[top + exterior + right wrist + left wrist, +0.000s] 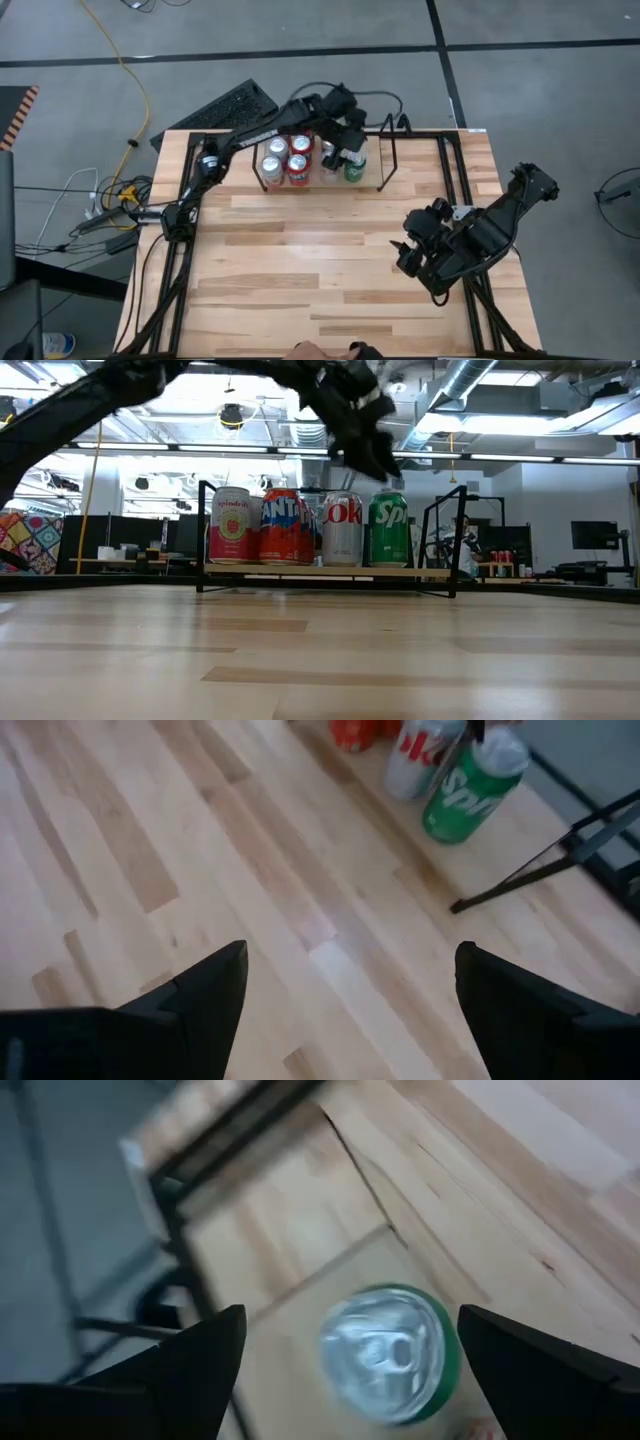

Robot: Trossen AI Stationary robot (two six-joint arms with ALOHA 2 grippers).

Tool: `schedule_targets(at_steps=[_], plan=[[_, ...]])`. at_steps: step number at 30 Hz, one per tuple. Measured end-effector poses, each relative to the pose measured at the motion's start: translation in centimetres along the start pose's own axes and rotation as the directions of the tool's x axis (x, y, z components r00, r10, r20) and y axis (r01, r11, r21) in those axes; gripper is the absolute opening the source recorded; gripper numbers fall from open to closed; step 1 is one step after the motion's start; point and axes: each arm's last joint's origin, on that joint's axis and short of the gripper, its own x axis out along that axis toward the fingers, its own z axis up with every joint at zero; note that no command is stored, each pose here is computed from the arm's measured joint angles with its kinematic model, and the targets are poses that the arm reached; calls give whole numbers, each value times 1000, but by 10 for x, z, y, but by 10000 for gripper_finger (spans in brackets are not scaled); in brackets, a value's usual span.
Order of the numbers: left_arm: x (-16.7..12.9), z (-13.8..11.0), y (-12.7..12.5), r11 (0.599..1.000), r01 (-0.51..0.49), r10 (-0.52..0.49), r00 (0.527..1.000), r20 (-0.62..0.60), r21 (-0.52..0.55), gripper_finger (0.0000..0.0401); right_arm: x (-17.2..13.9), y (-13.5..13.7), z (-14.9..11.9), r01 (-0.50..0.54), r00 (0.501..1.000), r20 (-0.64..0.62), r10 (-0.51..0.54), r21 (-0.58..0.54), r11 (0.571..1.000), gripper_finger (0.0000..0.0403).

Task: Place canned beverage on shelf
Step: Return to Home Position

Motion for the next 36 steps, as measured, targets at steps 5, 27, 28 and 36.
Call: schedule_targets(at_steps=[5, 27, 28, 36], plan=[[-49, 21, 7, 994, -107, 108, 994, 21, -20, 350, 8, -7, 11, 59, 997, 49, -58, -30, 998, 329], [-418, 94, -111, 761, -41, 454, 747, 486, -647, 350, -79, -95, 107, -217, 798, 595, 98, 132, 967, 329], [-432, 92, -118, 743, -9, 465, 726, 507, -669, 350, -83, -99, 107, -254, 790, 605, 103, 170, 952, 329], [-488, 73, -156, 740, 14, 502, 653, 567, -672, 350, -106, -133, 112, -272, 706, 703, 87, 156, 950, 329]])
